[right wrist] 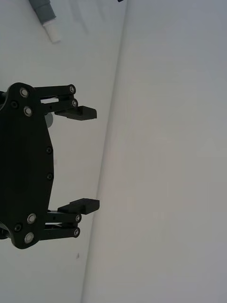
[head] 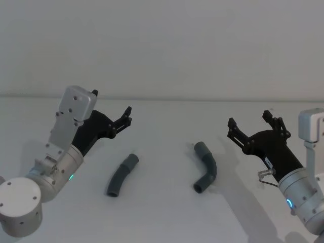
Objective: Use both hands to pick up one end of the pipe from the table, align the ends, and insert them.
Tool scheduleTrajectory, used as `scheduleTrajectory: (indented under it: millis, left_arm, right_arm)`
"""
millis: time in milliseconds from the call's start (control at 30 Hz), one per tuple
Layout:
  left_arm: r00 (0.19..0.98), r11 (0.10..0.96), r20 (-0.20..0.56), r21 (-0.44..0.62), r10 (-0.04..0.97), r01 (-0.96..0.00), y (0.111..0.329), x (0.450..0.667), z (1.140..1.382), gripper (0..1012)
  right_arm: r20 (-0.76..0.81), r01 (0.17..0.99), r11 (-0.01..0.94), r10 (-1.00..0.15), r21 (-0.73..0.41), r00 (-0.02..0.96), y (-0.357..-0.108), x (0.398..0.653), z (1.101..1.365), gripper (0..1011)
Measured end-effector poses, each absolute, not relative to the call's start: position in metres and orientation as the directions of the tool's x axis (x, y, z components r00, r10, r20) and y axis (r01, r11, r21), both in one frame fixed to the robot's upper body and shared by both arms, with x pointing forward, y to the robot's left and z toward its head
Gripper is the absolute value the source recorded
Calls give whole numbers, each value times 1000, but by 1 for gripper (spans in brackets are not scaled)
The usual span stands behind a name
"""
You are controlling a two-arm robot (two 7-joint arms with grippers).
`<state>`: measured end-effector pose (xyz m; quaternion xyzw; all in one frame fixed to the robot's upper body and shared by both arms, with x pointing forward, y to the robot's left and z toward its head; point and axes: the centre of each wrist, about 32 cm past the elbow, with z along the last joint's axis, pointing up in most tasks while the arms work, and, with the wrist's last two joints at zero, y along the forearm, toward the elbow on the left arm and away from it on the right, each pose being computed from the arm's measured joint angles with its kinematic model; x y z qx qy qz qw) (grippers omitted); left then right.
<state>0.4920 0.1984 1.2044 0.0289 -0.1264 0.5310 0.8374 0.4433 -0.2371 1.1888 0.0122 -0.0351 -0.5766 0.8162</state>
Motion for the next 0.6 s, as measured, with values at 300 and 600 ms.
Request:
scheduleTrajectory:
  millis: [300, 600]
  left_arm:
    - [404, 434, 242, -86, 882, -897, 198, 492, 1204, 1001]
    - [404, 434, 242, -86, 882, -897, 198, 492, 1204, 1001]
  right_arm:
    - [43, 940, 335, -942, 60, 333, -237, 443, 1189, 1000]
    - [43, 940, 335, -942, 60, 333, -237, 443, 1189, 1000]
